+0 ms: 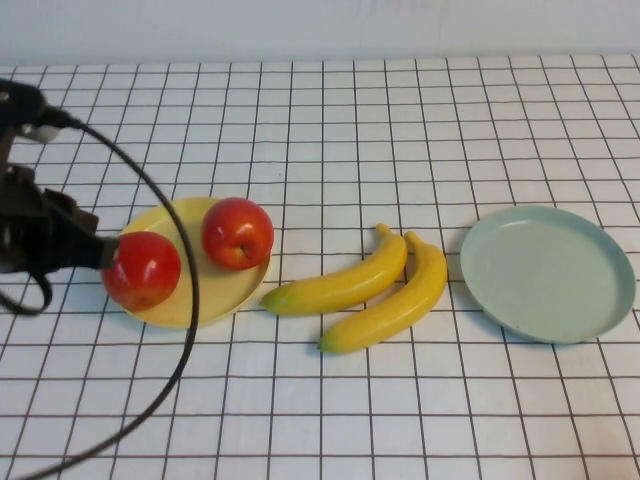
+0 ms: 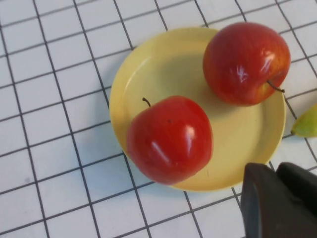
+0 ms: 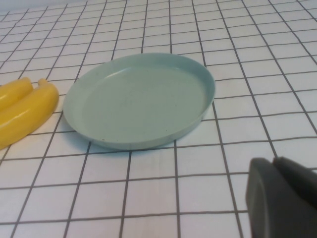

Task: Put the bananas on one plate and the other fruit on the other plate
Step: Put another type of fruit in the right plate

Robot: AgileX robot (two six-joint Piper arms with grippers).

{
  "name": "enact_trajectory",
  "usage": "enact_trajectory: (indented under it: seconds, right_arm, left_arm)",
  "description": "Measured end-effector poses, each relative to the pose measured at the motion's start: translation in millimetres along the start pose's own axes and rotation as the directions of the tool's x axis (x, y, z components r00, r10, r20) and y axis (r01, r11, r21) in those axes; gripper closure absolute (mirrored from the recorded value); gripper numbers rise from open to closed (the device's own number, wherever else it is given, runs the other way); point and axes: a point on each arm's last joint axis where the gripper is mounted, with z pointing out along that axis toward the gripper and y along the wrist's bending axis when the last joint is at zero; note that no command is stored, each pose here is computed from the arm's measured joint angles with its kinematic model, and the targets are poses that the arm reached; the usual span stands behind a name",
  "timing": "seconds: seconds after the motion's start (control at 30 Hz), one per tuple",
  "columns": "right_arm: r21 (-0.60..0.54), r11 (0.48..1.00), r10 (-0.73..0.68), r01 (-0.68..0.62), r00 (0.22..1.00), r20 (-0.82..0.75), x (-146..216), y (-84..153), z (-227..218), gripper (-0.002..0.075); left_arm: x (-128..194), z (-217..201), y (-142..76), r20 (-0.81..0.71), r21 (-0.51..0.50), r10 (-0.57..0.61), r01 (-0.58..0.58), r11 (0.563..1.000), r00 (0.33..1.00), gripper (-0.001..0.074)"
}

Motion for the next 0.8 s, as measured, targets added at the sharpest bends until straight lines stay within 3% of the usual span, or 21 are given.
enact_trajectory:
  seconds: [0.23, 0.4, 0.63, 0.8]
  right_arm:
    - [0.000, 1.000, 0.000, 0.000, 1.000, 0.000, 0.0, 0.0, 0.0, 0.0741]
    - [0.000, 1.000, 0.000, 0.000, 1.000, 0.000, 0.0, 0.0, 0.0, 0.0741]
    - [0.000, 1.000, 0.000, 0.000, 1.000, 0.000, 0.0, 0.0, 0.0, 0.0741]
    - [0.000, 1.000, 0.000, 0.000, 1.000, 0.000, 0.0, 0.0, 0.0, 0.0741]
  left_arm:
    - [66.9, -71.0, -12.5, 0.354, -0.103, -0.016, 0.056, 0.993, 0.935, 0.0732]
    - [110.0, -112.2, -19.8, 0.582, -0.200, 0.087, 0.038, 0.979, 0.808, 0.0733]
    - [162.6, -128.8, -27.5, 0.674, -0.249, 0.133, 0.054, 0.967, 0.727, 0.0734]
    - [188.0, -114.1, -29.1, 0.674, -0.228, 0.093, 0.087, 0.970, 0.733, 0.0734]
